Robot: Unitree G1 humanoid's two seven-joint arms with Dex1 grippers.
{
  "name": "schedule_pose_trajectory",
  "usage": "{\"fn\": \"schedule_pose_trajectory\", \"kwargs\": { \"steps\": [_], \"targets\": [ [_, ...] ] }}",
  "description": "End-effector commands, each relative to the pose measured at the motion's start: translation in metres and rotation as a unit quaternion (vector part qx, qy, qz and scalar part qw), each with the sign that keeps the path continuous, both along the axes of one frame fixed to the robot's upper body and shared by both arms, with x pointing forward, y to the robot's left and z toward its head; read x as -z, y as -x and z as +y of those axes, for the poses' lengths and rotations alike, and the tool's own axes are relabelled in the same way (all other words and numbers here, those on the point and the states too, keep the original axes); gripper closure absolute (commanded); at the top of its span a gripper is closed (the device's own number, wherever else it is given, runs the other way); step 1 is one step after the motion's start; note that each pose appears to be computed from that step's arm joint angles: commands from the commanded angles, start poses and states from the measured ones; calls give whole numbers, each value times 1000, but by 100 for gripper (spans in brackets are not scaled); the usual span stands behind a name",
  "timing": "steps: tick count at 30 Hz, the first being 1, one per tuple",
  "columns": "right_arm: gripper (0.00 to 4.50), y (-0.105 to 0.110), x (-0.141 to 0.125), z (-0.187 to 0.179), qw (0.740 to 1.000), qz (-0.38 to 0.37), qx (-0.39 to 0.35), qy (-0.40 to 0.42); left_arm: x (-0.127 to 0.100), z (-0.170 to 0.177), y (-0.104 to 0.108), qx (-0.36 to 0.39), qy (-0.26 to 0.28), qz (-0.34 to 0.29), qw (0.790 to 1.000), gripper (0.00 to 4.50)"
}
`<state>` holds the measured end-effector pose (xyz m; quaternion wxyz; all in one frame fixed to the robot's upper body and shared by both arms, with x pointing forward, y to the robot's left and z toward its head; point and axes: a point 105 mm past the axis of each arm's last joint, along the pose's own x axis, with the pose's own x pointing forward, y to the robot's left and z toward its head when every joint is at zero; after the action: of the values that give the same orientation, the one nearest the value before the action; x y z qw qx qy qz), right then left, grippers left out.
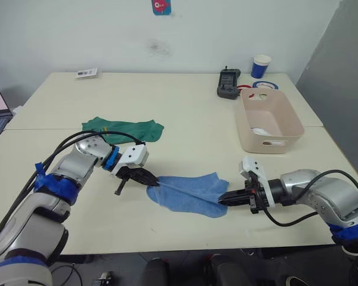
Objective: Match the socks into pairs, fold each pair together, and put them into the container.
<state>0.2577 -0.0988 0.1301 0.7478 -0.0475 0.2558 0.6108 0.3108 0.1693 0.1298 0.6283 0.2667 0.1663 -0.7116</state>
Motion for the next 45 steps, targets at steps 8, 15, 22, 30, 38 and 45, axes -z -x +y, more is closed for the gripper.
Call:
{"fn": "schedule_pose_trajectory", "kwargs": {
  "steps": [8, 15, 22, 30, 38, 45],
  "targets": [
    [450, 43, -53, 13, 997, 7, -41, -68, -46, 14, 62, -41, 2, 28, 999, 446],
    [450, 49, -36, 16, 997, 29, -29, -63, -38, 11, 63, -83, -8, 15, 996, 446],
    [450, -3, 5, -1, 998, 8, 65, -13, -10, 9, 32, -94, -53, -21, 994, 446],
    [450, -37, -4, 2, 996, -34, 85, -6, -8, 13, 13, -103, -77, -27, 991, 446],
    [450, -42, -6, 9, 996, -36, 82, -1, -9, 6, -4, -123, -73, -36, 989, 446],
    [450, -53, -2, 6, 994, -40, 105, 6, -8, -2, -14, -132, -75, -45, 987, 446]
  ]
}}
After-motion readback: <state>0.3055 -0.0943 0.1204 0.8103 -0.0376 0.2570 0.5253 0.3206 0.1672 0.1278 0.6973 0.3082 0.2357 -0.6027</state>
